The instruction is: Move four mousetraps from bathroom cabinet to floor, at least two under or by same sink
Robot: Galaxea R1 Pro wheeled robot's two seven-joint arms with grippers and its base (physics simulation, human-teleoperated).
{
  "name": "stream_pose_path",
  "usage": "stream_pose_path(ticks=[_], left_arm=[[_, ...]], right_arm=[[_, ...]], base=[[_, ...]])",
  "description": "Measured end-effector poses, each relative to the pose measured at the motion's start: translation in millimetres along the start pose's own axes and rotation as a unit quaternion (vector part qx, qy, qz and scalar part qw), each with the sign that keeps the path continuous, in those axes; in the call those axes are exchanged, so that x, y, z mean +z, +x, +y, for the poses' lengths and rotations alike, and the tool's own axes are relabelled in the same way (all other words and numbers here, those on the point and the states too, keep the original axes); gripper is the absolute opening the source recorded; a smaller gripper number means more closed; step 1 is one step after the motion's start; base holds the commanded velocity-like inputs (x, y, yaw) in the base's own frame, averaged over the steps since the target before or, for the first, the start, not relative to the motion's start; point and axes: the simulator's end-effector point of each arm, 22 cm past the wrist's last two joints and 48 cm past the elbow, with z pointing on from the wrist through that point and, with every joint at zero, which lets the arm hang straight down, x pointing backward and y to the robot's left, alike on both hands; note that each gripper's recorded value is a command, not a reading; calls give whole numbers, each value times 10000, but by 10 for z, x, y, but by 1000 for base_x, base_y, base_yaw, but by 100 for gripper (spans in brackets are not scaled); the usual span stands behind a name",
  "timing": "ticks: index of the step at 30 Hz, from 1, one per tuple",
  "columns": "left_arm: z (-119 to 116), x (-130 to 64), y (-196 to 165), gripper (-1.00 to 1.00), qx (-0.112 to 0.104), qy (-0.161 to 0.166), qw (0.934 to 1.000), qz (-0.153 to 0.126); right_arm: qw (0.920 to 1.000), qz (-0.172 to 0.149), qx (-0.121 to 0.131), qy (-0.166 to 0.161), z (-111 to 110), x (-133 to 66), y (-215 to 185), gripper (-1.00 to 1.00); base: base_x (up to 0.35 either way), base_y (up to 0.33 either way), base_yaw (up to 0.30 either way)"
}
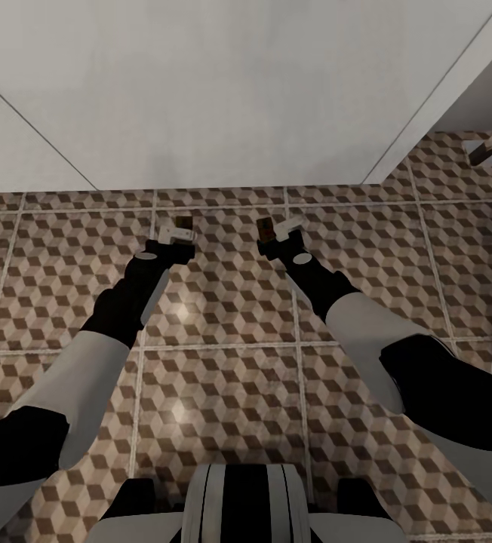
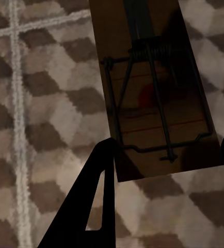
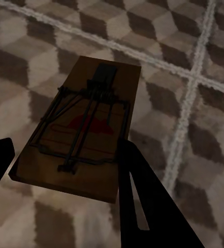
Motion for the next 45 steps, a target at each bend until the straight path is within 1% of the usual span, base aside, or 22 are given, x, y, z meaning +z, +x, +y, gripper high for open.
stream_pose_path(ticks=[8, 45], left_arm=[[-10, -2, -1, -100, -4, 7, 10000, 0], [9, 2, 21, -100, 10, -8, 10000, 17]], right_arm=[[10000, -1, -1, -2, 1, -1, -1, -100], [10000, -8, 6, -2, 1, -1, -4, -100]], base=[[90, 0, 0], [29, 0, 0]])
